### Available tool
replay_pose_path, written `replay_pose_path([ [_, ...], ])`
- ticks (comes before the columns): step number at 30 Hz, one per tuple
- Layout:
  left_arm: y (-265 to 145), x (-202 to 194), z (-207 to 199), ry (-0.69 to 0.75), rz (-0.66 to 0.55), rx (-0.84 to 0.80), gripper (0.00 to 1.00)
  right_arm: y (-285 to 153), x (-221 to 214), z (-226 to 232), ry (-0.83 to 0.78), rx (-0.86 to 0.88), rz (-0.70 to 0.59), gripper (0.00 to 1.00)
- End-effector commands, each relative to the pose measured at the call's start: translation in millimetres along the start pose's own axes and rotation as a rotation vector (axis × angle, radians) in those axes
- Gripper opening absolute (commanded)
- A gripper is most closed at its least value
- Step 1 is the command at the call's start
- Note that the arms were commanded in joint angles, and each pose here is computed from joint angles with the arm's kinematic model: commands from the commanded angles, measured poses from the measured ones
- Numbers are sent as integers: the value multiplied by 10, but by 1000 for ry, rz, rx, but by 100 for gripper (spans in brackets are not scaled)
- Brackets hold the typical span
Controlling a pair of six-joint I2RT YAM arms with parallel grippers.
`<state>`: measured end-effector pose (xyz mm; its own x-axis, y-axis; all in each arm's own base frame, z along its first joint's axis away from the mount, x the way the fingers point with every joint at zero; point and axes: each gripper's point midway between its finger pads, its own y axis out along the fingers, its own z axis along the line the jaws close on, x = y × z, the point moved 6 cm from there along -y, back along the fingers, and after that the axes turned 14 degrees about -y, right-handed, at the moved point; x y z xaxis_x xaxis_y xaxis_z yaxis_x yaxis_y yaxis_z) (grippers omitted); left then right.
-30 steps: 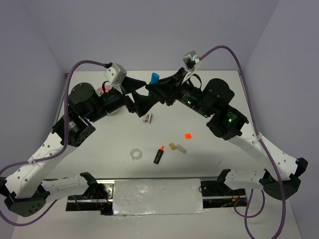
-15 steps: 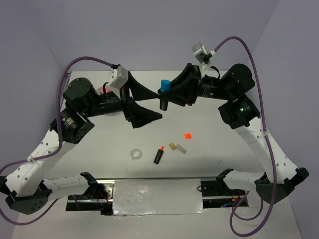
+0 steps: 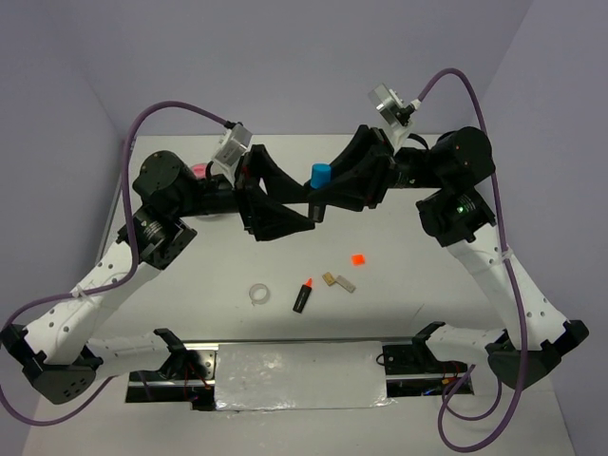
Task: Sort the stationery into containers
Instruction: Close the pen cap on the pen.
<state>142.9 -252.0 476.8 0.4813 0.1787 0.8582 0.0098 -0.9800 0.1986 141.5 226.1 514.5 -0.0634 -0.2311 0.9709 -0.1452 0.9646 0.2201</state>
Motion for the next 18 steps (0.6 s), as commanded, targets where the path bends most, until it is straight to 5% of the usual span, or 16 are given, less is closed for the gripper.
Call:
replay_pose_path([
  [1,28,111,-141,24,-40,-108,70,-7,69,102,-47,34,-30,0],
  [10,73,103,-90,1,-45,-122,59,44,17,99,-23,50,-36,0],
  [18,123,83,-27,-18,-16,-123,33,85,17,45,-19,36,-45,0],
])
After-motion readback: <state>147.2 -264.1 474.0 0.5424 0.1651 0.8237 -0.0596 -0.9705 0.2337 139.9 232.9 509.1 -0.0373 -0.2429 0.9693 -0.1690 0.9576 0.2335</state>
